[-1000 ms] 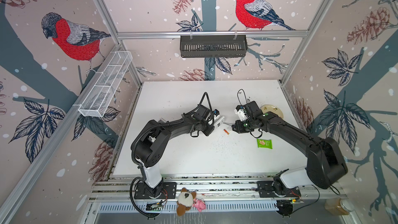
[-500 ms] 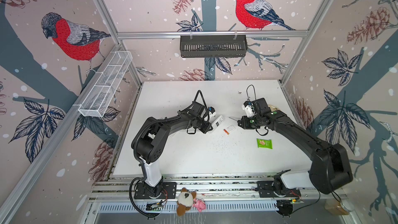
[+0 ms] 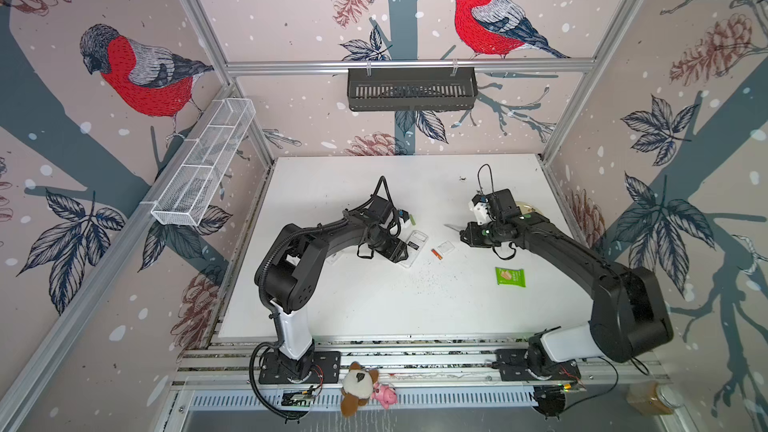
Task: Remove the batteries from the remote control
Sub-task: 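Open the left gripper off the emptied remote while the right lifts the screwdriver away, then set the screwdriver down with the right gripper while the left moves over the display remote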
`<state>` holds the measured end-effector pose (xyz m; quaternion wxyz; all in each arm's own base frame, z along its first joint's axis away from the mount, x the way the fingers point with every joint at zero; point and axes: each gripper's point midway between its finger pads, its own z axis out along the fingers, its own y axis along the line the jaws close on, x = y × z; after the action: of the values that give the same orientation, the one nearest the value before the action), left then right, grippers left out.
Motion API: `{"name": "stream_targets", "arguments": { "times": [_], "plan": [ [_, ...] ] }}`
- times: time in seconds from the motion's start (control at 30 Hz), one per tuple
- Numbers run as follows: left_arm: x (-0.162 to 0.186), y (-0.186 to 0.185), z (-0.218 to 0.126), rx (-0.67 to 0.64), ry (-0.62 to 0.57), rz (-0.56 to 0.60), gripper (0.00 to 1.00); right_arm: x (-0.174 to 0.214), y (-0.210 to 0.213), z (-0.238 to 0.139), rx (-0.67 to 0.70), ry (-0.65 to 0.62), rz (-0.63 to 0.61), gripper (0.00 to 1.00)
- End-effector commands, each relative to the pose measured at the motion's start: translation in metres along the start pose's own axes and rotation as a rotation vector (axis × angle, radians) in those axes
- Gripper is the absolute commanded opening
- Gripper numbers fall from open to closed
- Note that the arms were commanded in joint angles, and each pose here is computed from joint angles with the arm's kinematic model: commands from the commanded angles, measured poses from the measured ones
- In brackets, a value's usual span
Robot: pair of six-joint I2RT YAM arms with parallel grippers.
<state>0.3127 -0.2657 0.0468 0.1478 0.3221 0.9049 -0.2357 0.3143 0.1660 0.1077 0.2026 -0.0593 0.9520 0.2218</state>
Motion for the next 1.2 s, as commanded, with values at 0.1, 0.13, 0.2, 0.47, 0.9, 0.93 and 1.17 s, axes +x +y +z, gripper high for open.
{"name": "stream_targets", "arguments": {
  "times": [0.1,0.13,0.2,0.47,0.9,0.93,1.17],
  "plan": [
    [-0.038,-0.002,-0.044,-0.082,-0.176,0.014,0.77,-0.023,-0.010,0.002,0.028,-0.165,0.020,0.01],
    [-0.047,-0.004,-0.055,-0.094,-0.225,0.016,0.81,-0.026,-0.012,0.004,0.023,-0.190,0.029,0.01],
    [-0.062,-0.008,-0.076,-0.116,-0.308,0.011,0.87,-0.033,-0.012,0.007,0.008,-0.236,0.035,0.01],
    [-0.093,0.012,-0.162,-0.329,-0.588,-0.148,0.94,-0.043,-0.016,0.034,-0.033,-0.281,0.045,0.02],
    [-0.005,0.098,-0.200,-0.550,-0.578,-0.631,0.97,-0.010,-0.059,0.058,0.055,-0.239,0.043,0.40],
    [0.003,0.103,-0.200,-0.571,-0.569,-0.666,0.97,-0.008,-0.061,0.057,0.059,-0.239,0.038,0.42],
    [0.044,0.131,-0.197,-0.660,-0.488,-0.856,0.97,-0.017,-0.062,0.040,0.063,-0.261,0.026,0.59]
  ]
}}
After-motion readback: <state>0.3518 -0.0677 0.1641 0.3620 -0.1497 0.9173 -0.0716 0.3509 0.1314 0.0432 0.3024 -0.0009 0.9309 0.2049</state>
